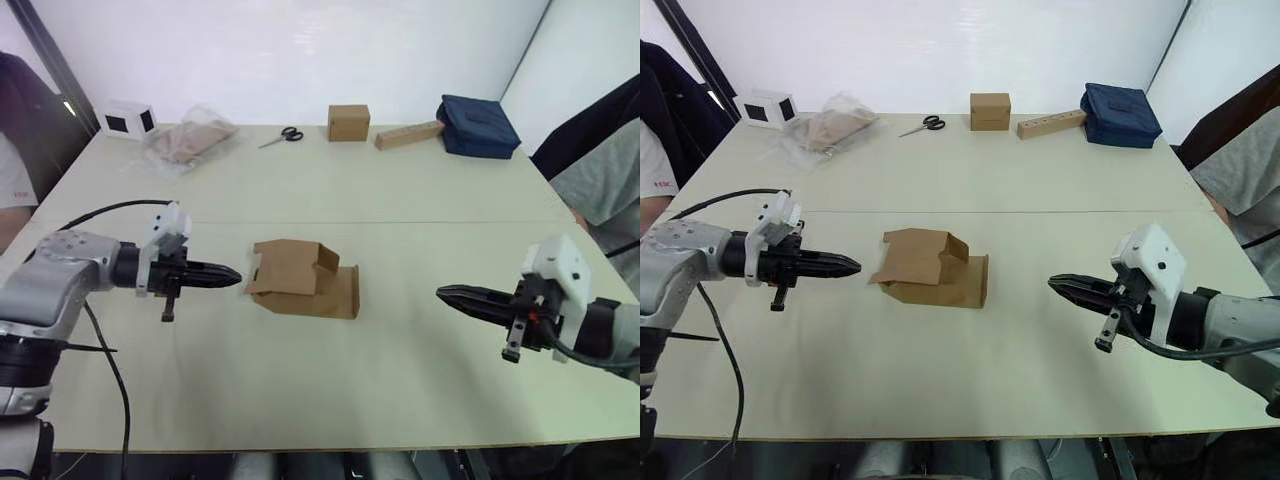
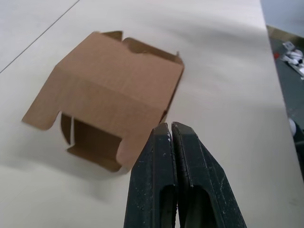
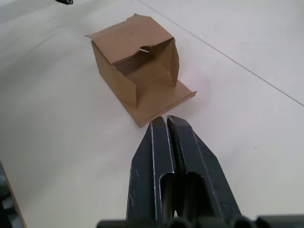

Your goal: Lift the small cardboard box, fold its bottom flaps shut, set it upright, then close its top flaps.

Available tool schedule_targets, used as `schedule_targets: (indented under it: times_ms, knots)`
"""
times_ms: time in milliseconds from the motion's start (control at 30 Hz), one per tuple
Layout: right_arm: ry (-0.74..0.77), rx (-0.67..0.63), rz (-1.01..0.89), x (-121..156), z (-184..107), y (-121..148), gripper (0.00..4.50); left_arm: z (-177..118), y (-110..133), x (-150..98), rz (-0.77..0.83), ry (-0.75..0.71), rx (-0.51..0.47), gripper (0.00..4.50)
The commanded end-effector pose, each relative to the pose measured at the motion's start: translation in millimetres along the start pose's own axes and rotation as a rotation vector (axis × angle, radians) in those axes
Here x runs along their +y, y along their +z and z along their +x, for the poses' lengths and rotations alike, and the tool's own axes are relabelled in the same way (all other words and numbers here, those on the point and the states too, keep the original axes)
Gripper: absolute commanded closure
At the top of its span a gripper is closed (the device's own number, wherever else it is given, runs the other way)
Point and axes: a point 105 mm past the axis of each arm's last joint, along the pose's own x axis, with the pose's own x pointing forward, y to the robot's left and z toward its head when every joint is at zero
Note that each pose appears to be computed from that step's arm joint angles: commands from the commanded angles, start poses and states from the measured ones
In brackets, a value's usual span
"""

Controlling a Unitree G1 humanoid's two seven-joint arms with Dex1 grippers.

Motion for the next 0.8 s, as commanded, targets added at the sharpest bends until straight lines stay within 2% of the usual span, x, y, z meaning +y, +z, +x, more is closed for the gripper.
schedule_targets:
  times_ms: [33,133,167,300,367,433,600,800]
  knots:
    - [0.014,-0.017,-0.046,9.0,7.0,2.3,4.5,8.8,3.2,9.6,-0.075,0.0,-0.032,4.2]
    - [0.024,-0.03,-0.052,12.5,13.0,1.7,4.5,16.1,1.8,12.1,-0.194,-0.045,-0.052,3.41]
    - [0.013,-0.04,-0.053,11.1,15.1,2.7,4.5,19.2,0.3,15.2,-0.262,-0.067,-0.053,2.92]
    - [0.003,-0.068,-0.055,13.8,21.9,5.3,4.5,28.2,-6.5,31.3,-0.447,-0.093,-0.048,1.51]
    - [0.0,-0.06,-0.056,18.5,24.7,0.9,4.5,31.1,-8.5,42.5,-0.545,-0.08,-0.068,0.58]
    - [-0.005,-0.055,-0.058,21.2,26.0,-1.2,4.5,31.2,-8.6,47.5,-0.59,-0.077,-0.081,0.07]
    - [-0.024,-0.067,-0.042,29.1,26.4,-2.5,4.5,33.5,-12.5,51.6,-0.723,-0.1,-0.093,0.07]
    - [-0.059,-0.062,-0.031,34.6,24.6,-5.6,4.5,58.2,-17.4,42.0,-0.897,-0.191,-0.092,0.07]
